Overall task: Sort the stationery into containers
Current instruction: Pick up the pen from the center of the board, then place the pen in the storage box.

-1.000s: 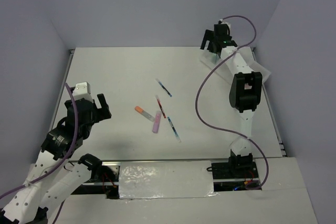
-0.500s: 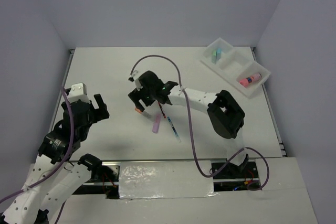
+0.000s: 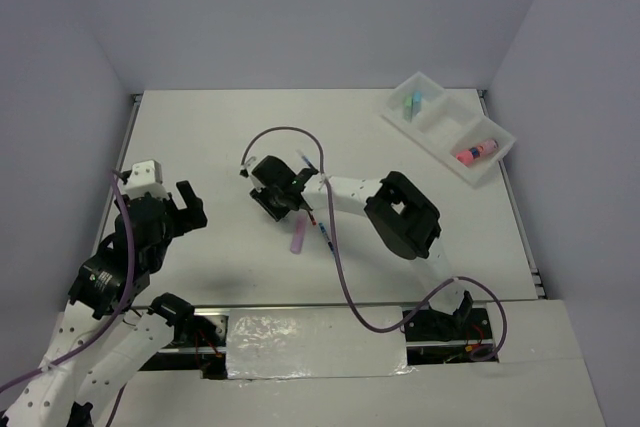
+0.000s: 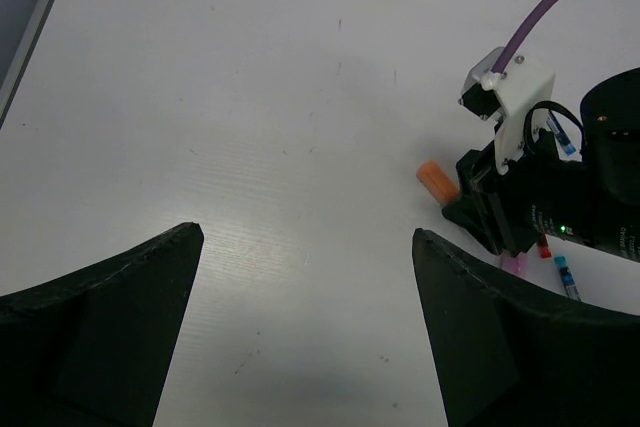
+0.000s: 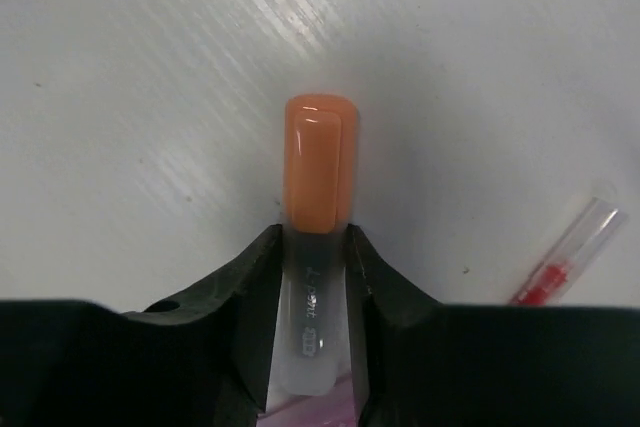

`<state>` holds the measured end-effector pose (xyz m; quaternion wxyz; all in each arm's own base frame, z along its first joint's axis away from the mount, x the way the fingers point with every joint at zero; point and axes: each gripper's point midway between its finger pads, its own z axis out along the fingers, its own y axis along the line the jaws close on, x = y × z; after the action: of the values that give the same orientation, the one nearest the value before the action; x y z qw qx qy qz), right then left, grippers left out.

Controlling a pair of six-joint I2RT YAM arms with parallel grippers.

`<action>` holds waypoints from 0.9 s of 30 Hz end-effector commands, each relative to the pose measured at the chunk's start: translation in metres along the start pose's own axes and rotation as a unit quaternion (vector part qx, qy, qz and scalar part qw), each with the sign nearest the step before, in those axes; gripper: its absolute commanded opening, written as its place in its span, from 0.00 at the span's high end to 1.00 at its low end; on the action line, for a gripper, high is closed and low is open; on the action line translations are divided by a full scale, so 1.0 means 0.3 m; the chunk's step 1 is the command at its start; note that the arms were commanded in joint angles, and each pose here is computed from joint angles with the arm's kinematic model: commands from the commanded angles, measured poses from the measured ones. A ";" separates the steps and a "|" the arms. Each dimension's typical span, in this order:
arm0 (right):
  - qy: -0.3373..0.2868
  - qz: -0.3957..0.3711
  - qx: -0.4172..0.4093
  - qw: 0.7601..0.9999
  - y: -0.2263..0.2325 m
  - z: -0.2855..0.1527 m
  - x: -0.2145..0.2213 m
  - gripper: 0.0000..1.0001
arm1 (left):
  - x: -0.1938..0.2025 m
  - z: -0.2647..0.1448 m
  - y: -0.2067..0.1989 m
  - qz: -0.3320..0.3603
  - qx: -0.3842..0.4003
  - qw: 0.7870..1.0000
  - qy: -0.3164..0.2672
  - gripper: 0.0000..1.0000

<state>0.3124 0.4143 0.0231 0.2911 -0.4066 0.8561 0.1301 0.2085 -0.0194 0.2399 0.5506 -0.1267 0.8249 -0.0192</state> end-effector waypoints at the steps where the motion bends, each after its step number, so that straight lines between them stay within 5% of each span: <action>1: 0.014 -0.026 -0.034 0.999 0.097 0.016 0.011 0.68 | -0.030 0.005 -0.015 0.001 0.012 1.000 -0.019 0.01; 2: 0.008 -0.033 -0.054 0.998 0.132 0.013 -0.002 0.69 | -0.032 0.004 -0.016 0.001 0.012 1.000 -0.020 0.01; 5: -0.045 -0.033 -0.162 0.985 0.270 -0.044 -0.112 1.00 | -0.031 0.006 -0.016 0.002 0.012 1.000 -0.019 0.01; 9: -0.184 0.004 -0.279 0.943 0.291 -0.301 -0.356 0.98 | -0.027 0.008 -0.018 0.003 0.012 1.000 -0.016 0.01; 11: -0.245 0.074 -0.204 0.945 0.036 -0.407 -0.482 0.98 | -0.025 0.011 -0.019 0.004 0.011 1.000 -0.015 0.01; 13: -0.264 0.198 -0.015 0.944 -0.406 -0.435 -0.486 0.96 | -0.024 0.013 -0.022 0.006 0.014 1.000 -0.014 0.01; 18: -0.222 0.392 0.285 0.846 -1.184 -0.553 -0.215 0.95 | -0.002 0.044 -0.043 0.020 0.013 1.000 0.013 0.01; 22: -0.226 0.426 0.354 0.801 -1.469 -0.626 -0.142 0.93 | 0.026 0.074 -0.088 0.024 0.021 0.998 0.059 0.01; 27: -0.245 0.459 0.378 0.766 -1.680 -0.633 -0.077 0.91 | 0.091 0.123 -0.316 -0.006 0.136 0.982 0.130 0.01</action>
<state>0.6274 0.0149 0.2035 0.5334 0.2101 0.8193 0.0098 0.2395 -0.0691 0.2052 0.4559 -0.0708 0.8854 -0.0564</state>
